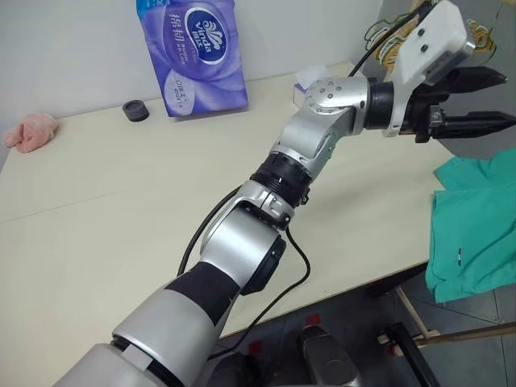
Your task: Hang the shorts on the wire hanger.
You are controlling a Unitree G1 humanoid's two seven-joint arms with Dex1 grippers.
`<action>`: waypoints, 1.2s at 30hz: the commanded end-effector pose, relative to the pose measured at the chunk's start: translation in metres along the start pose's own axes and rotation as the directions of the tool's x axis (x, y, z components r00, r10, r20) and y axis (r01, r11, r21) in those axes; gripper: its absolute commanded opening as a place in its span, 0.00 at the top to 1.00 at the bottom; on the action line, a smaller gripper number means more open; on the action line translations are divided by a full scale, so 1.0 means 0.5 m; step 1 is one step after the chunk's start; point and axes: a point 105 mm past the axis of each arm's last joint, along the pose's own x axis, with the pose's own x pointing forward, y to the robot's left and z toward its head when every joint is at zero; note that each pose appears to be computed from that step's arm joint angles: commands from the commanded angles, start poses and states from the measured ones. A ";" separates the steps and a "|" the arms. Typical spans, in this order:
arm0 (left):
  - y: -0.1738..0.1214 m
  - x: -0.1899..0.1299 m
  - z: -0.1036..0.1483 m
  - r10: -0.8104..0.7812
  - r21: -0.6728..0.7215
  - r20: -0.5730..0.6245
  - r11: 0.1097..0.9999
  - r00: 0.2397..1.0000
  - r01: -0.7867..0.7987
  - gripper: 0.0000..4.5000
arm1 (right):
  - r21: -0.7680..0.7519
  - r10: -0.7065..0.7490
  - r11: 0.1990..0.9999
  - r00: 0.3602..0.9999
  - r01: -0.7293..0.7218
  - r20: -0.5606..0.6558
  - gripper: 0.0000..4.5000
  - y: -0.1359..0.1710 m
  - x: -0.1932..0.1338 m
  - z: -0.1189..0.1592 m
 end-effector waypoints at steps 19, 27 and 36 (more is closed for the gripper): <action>-0.031 0.044 0.029 -0.065 0.058 0.045 0.996 0.997 0.062 0.31 | -0.066 -0.048 0.993 0.847 0.097 0.530 0.00 0.082 -0.200 0.114; 0.032 -0.104 -0.052 0.220 0.064 -0.101 0.975 0.970 -0.214 0.31 | -0.439 0.266 0.892 0.658 0.110 0.705 0.00 0.251 -0.233 0.080; 0.066 -0.408 -0.183 0.796 0.152 -0.332 0.575 0.506 -0.804 0.31 | -0.706 0.694 0.691 0.419 -0.155 0.586 0.00 0.462 -0.201 -0.098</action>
